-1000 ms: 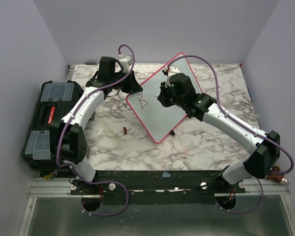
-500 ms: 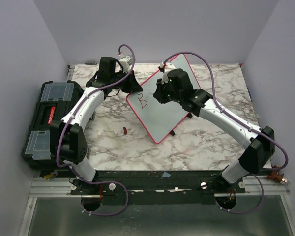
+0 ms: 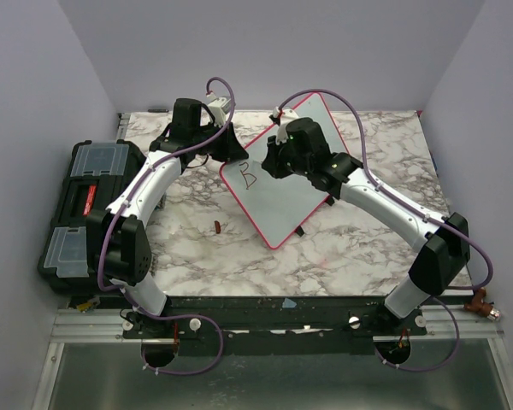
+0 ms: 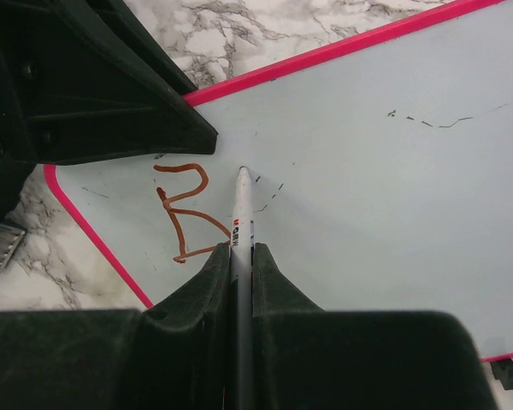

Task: Write a sentence on the whiteboard
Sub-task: Write on the whiteboard at the whiteboard stand.

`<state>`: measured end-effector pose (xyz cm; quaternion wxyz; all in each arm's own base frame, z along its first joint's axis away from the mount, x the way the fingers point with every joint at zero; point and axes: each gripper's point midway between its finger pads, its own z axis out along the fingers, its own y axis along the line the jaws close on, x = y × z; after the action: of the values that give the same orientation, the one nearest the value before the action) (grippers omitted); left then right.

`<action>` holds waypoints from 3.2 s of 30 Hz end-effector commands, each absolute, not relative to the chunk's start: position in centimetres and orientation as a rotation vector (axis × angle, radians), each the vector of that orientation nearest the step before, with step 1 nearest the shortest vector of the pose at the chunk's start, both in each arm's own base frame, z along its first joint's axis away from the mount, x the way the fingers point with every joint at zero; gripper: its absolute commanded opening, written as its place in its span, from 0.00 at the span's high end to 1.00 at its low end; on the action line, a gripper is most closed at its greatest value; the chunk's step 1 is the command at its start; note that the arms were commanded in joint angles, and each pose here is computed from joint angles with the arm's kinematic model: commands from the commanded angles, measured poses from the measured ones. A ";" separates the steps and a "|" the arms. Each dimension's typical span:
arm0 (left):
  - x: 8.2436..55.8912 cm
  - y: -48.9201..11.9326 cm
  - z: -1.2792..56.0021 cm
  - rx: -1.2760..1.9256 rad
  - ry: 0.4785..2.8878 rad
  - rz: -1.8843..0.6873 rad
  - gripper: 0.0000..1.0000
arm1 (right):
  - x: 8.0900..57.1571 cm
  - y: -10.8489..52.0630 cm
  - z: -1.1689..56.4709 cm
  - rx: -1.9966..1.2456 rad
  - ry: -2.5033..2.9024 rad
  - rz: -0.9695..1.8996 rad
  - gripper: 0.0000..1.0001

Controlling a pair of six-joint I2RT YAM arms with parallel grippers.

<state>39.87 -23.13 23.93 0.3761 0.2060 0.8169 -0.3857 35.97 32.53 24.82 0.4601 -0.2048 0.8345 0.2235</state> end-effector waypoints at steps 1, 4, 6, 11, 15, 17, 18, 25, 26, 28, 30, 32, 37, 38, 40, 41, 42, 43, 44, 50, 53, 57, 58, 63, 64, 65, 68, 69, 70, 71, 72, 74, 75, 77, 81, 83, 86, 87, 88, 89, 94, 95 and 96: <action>39.2 -23.0 23.8 0.609 2.073 -0.919 1.00 | 36.4 33.4 25.1 -0.516 2.034 0.580 0.99; 39.2 -23.0 23.8 0.609 2.073 -0.918 1.00 | 36.3 33.3 24.7 -0.520 2.043 0.574 0.99; 39.2 -23.0 23.8 0.609 2.074 -0.919 1.00 | 36.3 33.1 24.2 -0.520 2.050 0.561 0.99; 39.2 -23.0 23.8 0.609 2.074 -0.919 1.00 | 35.9 32.8 23.1 -0.527 2.076 0.550 0.99; 39.3 -23.0 23.8 0.609 2.075 -0.919 1.00 | 35.6 32.4 22.3 -0.531 2.096 0.537 0.99; 39.3 -23.0 23.8 0.608 2.074 -0.919 1.00 | 35.4 32.2 21.8 -0.534 2.108 0.532 0.99; 39.3 -23.0 23.9 0.608 2.073 -0.919 1.00 | 35.3 32.2 21.7 -0.534 2.111 0.531 0.99; 39.3 -23.1 24.0 0.609 2.071 -0.921 1.00 | 34.4 31.6 20.8 -0.541 2.142 0.533 0.99; 39.3 -23.1 23.9 0.610 2.072 -0.921 1.00 | 34.3 31.5 20.7 -0.543 2.146 0.533 0.99; 39.3 -23.1 24.0 0.608 2.071 -0.921 1.00 | 34.0 31.3 20.5 -0.541 2.156 0.533 0.99; 39.3 -23.1 24.0 0.608 2.071 -0.920 1.00 | 33.7 31.1 20.3 -0.538 2.166 0.533 0.99; 39.3 -23.1 23.9 0.608 2.073 -0.919 1.00 | 33.1 31.3 20.2 -0.554 2.176 0.563 0.99; 39.2 -23.1 24.1 0.609 2.071 -0.918 1.00 | 32.4 31.4 19.9 -0.564 2.196 0.590 0.99; 39.2 -23.1 24.1 0.609 2.071 -0.918 1.00 | 32.3 31.4 19.9 -0.566 2.198 0.597 0.99; 39.2 -23.1 24.1 0.609 2.071 -0.918 1.00 | 32.2 31.5 19.7 -0.566 2.203 0.602 0.99; 39.2 -23.1 24.2 0.609 2.071 -0.918 1.00 | 32.2 31.5 19.7 -0.567 2.201 0.601 0.99; 39.2 -23.1 24.2 0.610 2.070 -0.918 1.00 | 32.3 31.5 19.7 -0.562 2.202 0.599 0.99; 39.2 -23.1 24.1 0.610 2.072 -0.919 1.00 | 32.4 31.5 19.8 -0.560 2.199 0.596 0.99; 39.1 -23.1 24.1 0.612 2.071 -0.918 1.00 | 32.5 31.5 19.8 -0.554 2.199 0.591 0.99; 39.1 -23.1 24.2 0.612 2.071 -0.916 1.00 | 33.6 31.5 20.7 -0.516 2.181 0.559 0.99; 39.1 -23.2 24.2 0.614 2.071 -0.916 1.00 | 34.6 31.1 21.3 -0.480 2.165 0.510 0.99; 39.0 -23.2 24.1 0.614 2.072 -0.915 1.00 | 35.5 31.1 21.9 -0.454 2.150 0.480 0.99; 39.0 -23.2 24.2 0.615 2.071 -0.915 1.00 | 35.6 31.0 22.0 -0.448 2.148 0.473 0.99; 39.0 -23.2 24.2 0.617 2.070 -0.914 1.00 | 36.2 31.3 22.4 -0.437 2.135 0.469 0.99; 39.0 -23.2 24.2 0.618 2.070 -0.915 1.00 | 36.3 31.3 22.6 -0.436 2.131 0.470 0.99; 39.0 -23.2 24.2 0.619 2.071 -0.915 1.00 | 36.4 31.5 22.7 -0.436 2.127 0.472 0.99; 39.0 -23.3 24.1 0.619 2.072 -0.913 1.00 | 36.7 31.6 23.1 -0.433 2.117 0.472 0.99; 39.0 -23.2 24.1 0.618 2.074 -0.913 1.00 | 36.8 31.8 23.2 -0.433 2.113 0.476 0.99; 39.0 -23.2 24.1 0.619 2.074 -0.913 1.00 | 36.8 31.8 23.3 -0.434 2.112 0.477 0.99; 38.9 -23.3 24.2 0.620 2.072 -0.915 1.00 | 36.9 31.9 23.4 -0.435 2.109 0.482 0.99; 38.9 -23.3 24.2 0.620 2.072 -0.914 1.00 | 36.9 32.0 23.5 -0.436 2.108 0.487 0.99; 38.9 -23.3 24.3 0.620 2.072 -0.915 1.00 | 37.0 32.3 23.7 -0.436 2.103 0.498 0.99; 39.0 -23.3 24.3 0.620 2.071 -0.913 1.00 | 37.0 32.4 23.7 -0.435 2.100 0.503 0.99; 39.0 -23.2 24.2 0.620 2.075 -0.913 1.00 | 37.2 32.5 23.8 -0.434 2.097 0.503 0.99; 39.0 -23.2 24.3 0.620 2.073 -0.912 1.00 | 37.6 32.5 24.2 -0.420 2.088 0.489 0.99; 39.0 -23.2 24.2 0.619 2.074 -0.909 1.00 | 37.7 32.3 24.5 -0.414 2.084 0.478 0.99; 39.0 -23.2 24.3 0.620 2.075 -0.906 1.00 | 37.8 31.9 25.5 -0.399 2.070 0.463 0.99; 39.0 -23.2 24.4 0.619 2.073 -0.905 1.00 | 37.9 31.7 25.9 -0.392 2.061 0.458 0.99; 39.0 -23.2 24.3 0.619 2.074 -0.905 1.00 | 37.8 31.5 26.5 -0.387 2.049 0.455 0.99; 39.1 -23.2 24.2 0.617 2.076 -0.905 1.00 | 37.7 31.3 27.0 -0.381 2.038 0.453 0.99; 39.0 -23.2 24.3 0.618 2.078 -0.905 1.00 | 37.3 30.0 28.5 -0.357 1.994 0.428 0.99; 39.0 -23.1 24.3 0.617 2.078 -0.904 1.00 | 37.3 29.6 28.7 -0.345 1.986 0.418 0.99; 39.0 -23.1 24.4 0.618 2.075 -0.903 1.00 | 37.2 29.3 28.6 -0.338 1.982 0.408 0.99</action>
<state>39.81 -23.03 23.84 0.3753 0.2046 0.8221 -0.3761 37.44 31.19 25.99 0.4803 -0.1606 0.8418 0.1867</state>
